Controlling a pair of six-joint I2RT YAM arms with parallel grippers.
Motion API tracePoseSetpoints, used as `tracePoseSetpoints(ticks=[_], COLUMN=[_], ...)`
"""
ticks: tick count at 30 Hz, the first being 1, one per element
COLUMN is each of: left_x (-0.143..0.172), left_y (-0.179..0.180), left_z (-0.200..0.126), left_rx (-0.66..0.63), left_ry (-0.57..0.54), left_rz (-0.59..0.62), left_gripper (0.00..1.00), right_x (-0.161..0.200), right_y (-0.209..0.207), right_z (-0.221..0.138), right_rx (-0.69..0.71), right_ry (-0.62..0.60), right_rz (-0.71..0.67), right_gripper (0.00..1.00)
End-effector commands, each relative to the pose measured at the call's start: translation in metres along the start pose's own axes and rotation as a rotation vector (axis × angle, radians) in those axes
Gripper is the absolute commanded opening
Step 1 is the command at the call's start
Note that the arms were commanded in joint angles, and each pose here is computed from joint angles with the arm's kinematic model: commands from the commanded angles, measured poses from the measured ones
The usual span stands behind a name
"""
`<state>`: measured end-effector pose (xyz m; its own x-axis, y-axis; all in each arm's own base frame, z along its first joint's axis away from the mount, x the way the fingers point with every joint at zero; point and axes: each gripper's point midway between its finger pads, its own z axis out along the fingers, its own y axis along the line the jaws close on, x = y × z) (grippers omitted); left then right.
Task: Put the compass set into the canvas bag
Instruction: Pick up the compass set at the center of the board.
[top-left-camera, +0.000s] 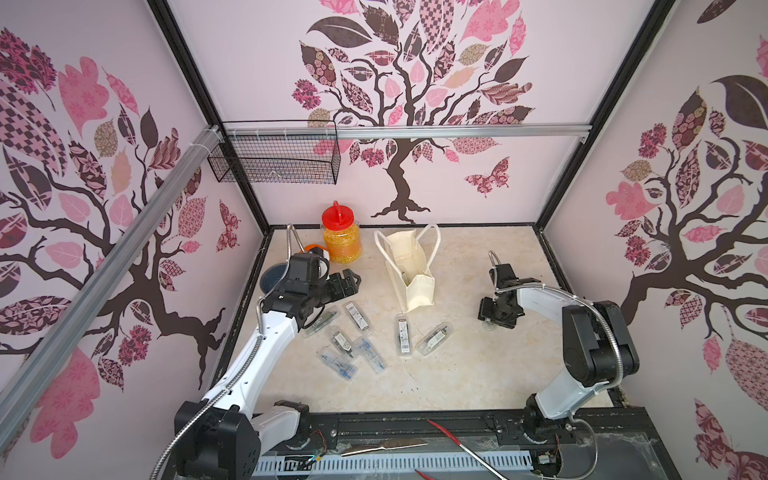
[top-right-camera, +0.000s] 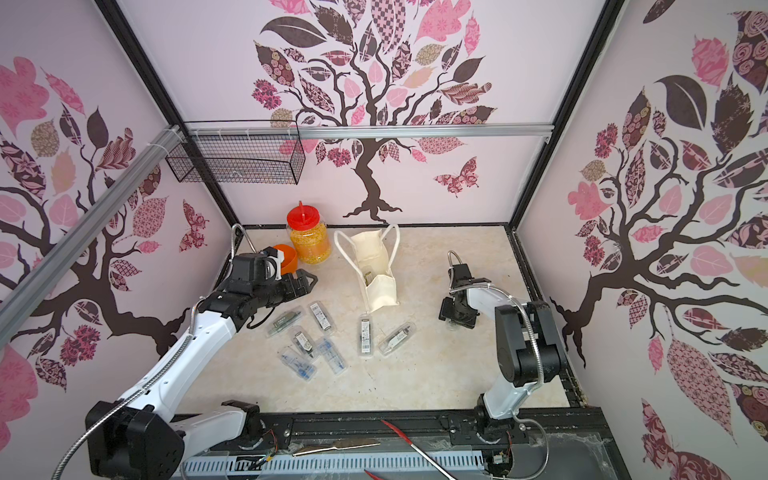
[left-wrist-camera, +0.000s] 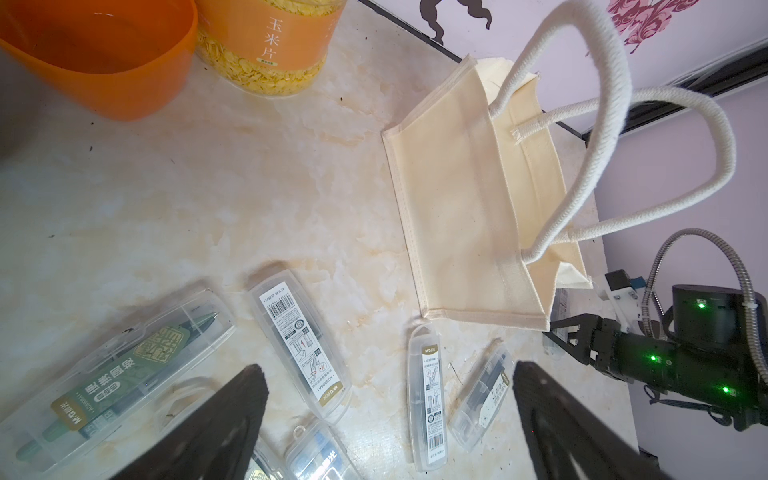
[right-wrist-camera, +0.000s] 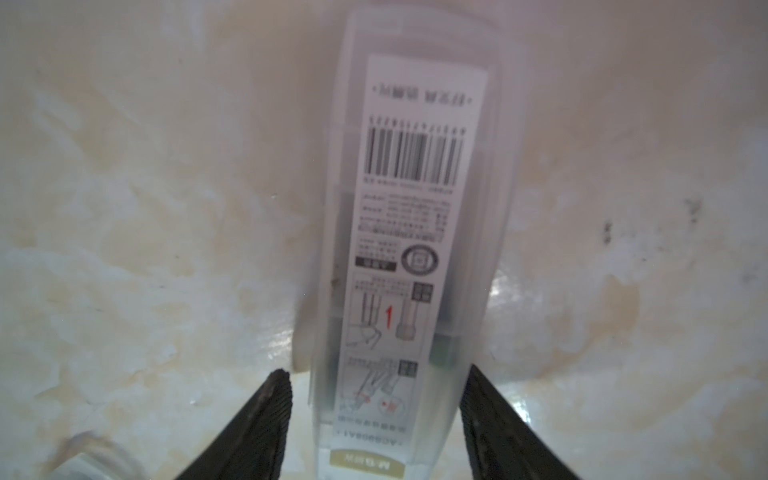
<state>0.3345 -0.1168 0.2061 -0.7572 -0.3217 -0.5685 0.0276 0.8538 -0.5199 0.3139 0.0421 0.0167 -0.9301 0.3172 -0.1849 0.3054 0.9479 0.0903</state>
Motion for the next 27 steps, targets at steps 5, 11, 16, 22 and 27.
tracePoseSetpoints(ticks=[5, 11, 16, 22, 27], left_x=[0.003, 0.006, 0.004, 0.004, 0.003], left_y=[0.001, 0.003, 0.002, 0.002, 0.002], left_z=[0.001, 0.002, 0.001, 0.001, 0.001], left_rx=[0.002, -0.002, 0.001, -0.002, -0.001], left_ry=[-0.003, 0.000, -0.001, -0.003, -0.004], left_rz=[0.003, 0.001, 0.003, 0.004, 0.004], left_gripper=[0.96, 0.96, 0.96, 0.96, 0.96], right_x=[0.022, 0.021, 0.021, 0.008, -0.005], right_y=[-0.010, -0.017, -0.015, -0.011, -0.008], right_z=[0.011, 0.009, 0.007, -0.007, -0.023], right_rx=[0.044, 0.076, 0.063, 0.048, 0.033], right_ry=[0.088, 0.067, 0.053, -0.004, -0.076], right_rz=[0.021, 0.008, 0.007, -0.007, -0.016], right_gripper=[0.64, 0.58, 0.52, 0.49, 0.48])
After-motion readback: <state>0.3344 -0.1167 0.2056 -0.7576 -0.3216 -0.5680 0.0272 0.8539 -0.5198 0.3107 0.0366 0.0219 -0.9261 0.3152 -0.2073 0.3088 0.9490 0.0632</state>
